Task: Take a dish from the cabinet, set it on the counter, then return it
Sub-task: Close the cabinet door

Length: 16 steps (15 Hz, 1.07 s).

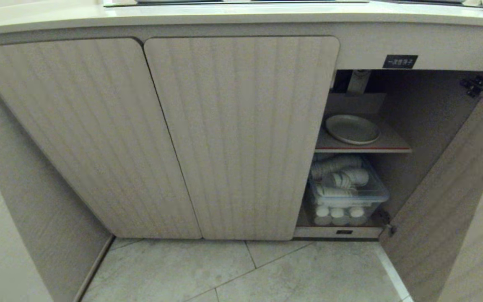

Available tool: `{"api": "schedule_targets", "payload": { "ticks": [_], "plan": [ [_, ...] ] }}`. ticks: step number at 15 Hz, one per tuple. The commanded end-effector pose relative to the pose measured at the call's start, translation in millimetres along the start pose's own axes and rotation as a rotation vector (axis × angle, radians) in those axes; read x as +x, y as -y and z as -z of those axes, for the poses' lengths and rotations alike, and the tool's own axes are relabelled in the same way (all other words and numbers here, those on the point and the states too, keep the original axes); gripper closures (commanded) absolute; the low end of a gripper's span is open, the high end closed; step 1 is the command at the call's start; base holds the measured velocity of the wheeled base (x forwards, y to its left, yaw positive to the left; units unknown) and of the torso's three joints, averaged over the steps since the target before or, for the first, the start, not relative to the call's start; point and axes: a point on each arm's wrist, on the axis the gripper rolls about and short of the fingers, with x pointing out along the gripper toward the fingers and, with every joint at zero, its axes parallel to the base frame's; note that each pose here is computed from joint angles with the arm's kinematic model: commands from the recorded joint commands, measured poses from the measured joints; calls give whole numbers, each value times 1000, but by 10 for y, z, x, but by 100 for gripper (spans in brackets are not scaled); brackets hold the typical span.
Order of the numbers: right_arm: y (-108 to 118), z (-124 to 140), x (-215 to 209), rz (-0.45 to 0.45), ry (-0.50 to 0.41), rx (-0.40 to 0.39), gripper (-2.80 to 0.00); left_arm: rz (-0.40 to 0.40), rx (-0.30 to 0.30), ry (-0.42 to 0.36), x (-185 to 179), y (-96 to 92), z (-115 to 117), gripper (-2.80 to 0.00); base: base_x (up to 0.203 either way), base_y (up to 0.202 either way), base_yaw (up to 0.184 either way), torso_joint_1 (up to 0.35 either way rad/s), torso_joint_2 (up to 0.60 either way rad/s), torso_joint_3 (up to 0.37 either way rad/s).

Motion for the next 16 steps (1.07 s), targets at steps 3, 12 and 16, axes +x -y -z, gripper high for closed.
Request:
{"api": "schedule_targets", "payload": {
  "ticks": [3,12,16],
  "plan": [
    [0,0,1,0,-1,-1,0,0,-1,0,0,0,0,0,0,-195,1,5,4,1],
    [0,0,1,0,-1,-1,0,0,-1,0,0,0,0,0,0,-181,0,3,2,3],
    [0,0,1,0,-1,-1,0,0,-1,0,0,0,0,0,0,0,0,0,0,0]
  ]
}}
